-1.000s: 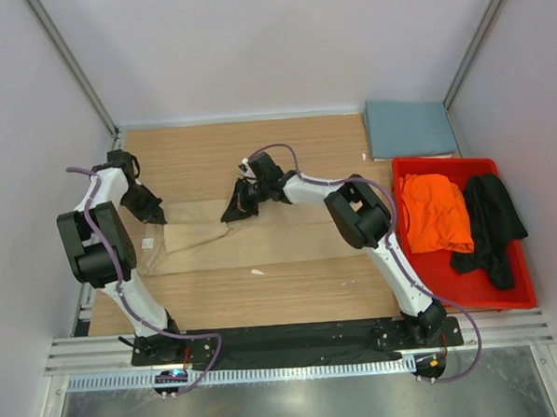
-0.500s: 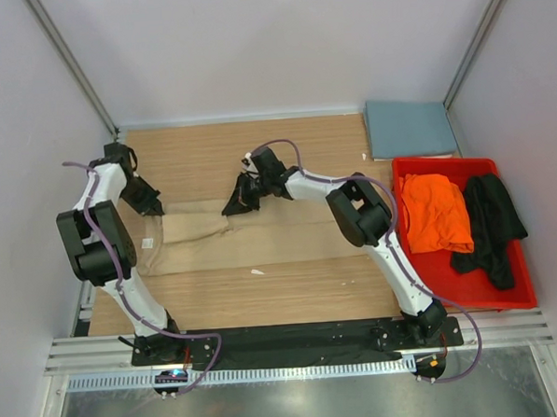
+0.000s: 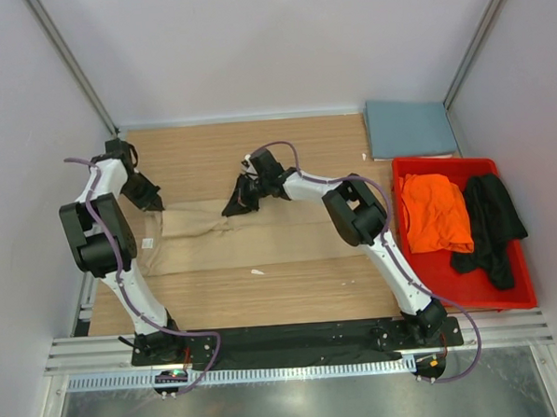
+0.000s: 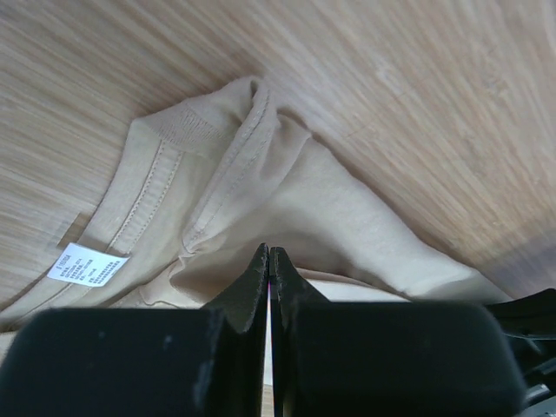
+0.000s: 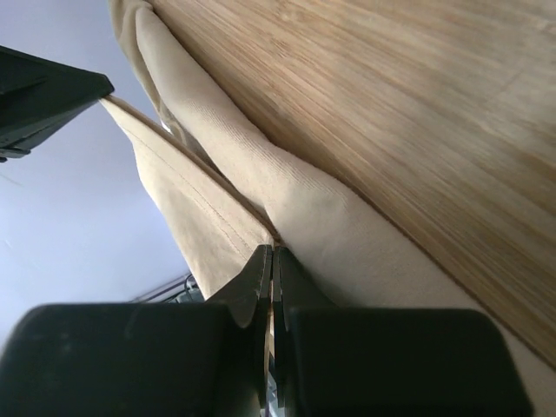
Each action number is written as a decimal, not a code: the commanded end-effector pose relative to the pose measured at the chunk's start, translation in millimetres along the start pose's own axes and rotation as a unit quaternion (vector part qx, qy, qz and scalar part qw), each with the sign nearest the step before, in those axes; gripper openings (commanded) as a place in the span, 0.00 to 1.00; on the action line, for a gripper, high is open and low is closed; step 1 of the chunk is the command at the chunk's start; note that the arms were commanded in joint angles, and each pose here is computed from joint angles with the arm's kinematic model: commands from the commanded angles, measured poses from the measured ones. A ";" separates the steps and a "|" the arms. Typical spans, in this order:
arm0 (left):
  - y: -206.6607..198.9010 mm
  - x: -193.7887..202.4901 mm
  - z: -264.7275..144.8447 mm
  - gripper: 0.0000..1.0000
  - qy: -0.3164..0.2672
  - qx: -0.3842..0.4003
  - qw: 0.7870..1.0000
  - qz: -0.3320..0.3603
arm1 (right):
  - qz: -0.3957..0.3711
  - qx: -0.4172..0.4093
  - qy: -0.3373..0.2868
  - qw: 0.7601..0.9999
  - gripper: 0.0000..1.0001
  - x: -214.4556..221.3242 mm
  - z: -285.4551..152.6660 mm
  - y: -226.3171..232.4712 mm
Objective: Fold and stack the t-shirts
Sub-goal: Fold the tshirt
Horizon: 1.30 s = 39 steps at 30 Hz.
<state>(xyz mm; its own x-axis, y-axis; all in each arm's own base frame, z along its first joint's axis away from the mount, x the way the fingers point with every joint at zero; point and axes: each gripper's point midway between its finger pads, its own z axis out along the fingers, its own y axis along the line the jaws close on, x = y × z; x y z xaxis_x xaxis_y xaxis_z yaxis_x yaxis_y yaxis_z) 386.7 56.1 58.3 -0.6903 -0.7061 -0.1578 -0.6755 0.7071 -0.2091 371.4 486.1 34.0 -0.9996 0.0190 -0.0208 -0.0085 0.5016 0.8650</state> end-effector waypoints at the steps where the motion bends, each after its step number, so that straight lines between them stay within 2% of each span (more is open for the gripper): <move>1: -17.8 -25.3 -14.4 0.00 -0.041 0.032 0.999 0.003 | -0.024 -0.020 -0.019 0.999 0.05 -10.0 -12.1 30.4; 16: -36.7 -43.5 0.4 0.00 -0.043 0.059 0.997 0.005 | -0.025 -0.046 -0.066 0.996 0.06 -56.2 -22.6 45.2; 23: -42.3 -38.8 -6.0 0.01 -0.035 0.078 0.996 0.013 | -0.020 -0.048 -0.060 0.997 0.06 -51.3 -25.7 42.3; 25: -39.2 -35.5 -8.9 0.16 -0.038 0.076 0.996 0.029 | -0.017 -0.051 -0.058 0.997 0.06 -46.9 -27.2 42.2; 27: -37.5 -34.3 -11.9 0.37 -0.041 0.075 0.995 0.047 | -0.020 -0.060 -0.052 0.997 0.06 -44.0 -27.3 47.3; 28: -34.8 -28.3 -12.4 0.41 -0.029 0.070 0.996 0.051 | -0.020 -0.060 -0.049 0.997 0.06 -41.9 -25.9 47.4; 32: -22.1 -15.9 -20.3 0.47 -0.025 0.053 0.996 0.062 | -0.020 -0.065 -0.035 0.997 0.06 -28.3 -24.1 51.4; 35: -19.6 -10.6 -28.6 0.57 -0.039 0.060 0.995 0.067 | -0.017 -0.060 -0.028 0.998 0.06 -20.3 -23.6 48.2; 39: -16.2 6.3 -21.5 0.61 -0.011 0.071 0.995 0.072 | -0.023 -0.070 -0.026 0.997 0.09 -19.7 -22.6 49.3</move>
<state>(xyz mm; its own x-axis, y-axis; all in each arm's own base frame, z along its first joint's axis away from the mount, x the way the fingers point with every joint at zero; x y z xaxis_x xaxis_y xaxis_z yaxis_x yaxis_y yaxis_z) 389.8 46.0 71.3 -0.7549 -0.6263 -0.1944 -0.5677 0.7726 -0.2844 389.4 481.0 34.5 -0.9976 0.0690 -0.0058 0.0271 0.4666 0.8840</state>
